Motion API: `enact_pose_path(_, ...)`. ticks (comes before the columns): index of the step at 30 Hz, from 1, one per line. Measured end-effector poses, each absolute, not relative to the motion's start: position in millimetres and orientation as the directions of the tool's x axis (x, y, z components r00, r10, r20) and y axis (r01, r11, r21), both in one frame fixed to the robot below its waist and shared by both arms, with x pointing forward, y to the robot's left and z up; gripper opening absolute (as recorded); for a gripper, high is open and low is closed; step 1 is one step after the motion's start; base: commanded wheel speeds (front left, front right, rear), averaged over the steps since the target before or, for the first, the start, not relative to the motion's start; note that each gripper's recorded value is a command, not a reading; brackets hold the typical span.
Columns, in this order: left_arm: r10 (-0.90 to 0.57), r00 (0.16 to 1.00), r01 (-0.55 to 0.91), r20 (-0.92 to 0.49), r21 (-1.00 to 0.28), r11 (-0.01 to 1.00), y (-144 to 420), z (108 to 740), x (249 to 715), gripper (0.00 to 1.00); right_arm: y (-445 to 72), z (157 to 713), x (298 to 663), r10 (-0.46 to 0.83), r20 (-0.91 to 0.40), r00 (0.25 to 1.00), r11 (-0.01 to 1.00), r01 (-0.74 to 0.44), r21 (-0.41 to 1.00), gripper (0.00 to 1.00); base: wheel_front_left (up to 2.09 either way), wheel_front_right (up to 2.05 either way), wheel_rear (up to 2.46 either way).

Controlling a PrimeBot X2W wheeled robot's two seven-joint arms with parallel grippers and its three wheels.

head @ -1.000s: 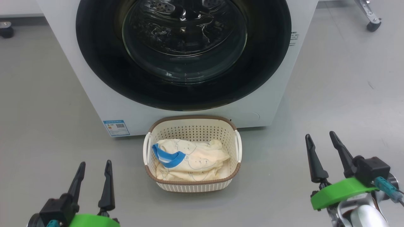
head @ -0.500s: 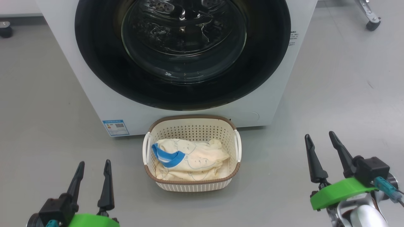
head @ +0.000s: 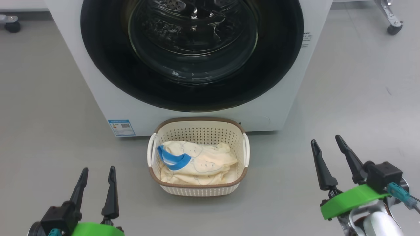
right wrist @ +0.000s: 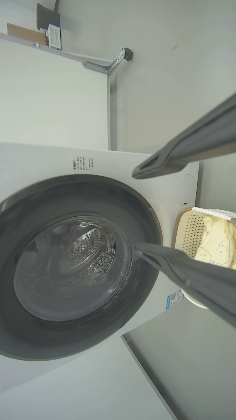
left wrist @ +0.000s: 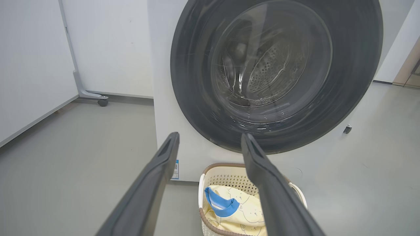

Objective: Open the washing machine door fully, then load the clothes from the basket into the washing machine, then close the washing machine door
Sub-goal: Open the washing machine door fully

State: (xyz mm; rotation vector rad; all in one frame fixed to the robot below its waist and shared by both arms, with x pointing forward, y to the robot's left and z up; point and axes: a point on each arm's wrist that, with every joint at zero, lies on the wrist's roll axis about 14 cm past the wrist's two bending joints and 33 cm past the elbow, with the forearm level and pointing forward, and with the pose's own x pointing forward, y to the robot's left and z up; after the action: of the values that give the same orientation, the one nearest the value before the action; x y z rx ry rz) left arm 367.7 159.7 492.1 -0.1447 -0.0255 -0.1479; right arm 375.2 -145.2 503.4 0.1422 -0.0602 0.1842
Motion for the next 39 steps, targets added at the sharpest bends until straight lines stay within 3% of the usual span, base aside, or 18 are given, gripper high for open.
enact_pose_path(19,-0.149,0.988,0.153,0.038,-0.152,0.976,155.7,492.3,369.7,1.0,-148.1,503.6,376.4,0.17,0.074,0.983,0.975,-0.179,0.134,1.0,0.95,1.22,-2.17)
enact_pose_path(39,-0.161,0.986,0.167,0.05,-0.161,0.973,151.3,495.4,372.5,1.0,-154.7,507.0,372.4,0.148,0.084,0.986,0.978,-0.158,0.135,1.0,0.1,0.1,-0.2)
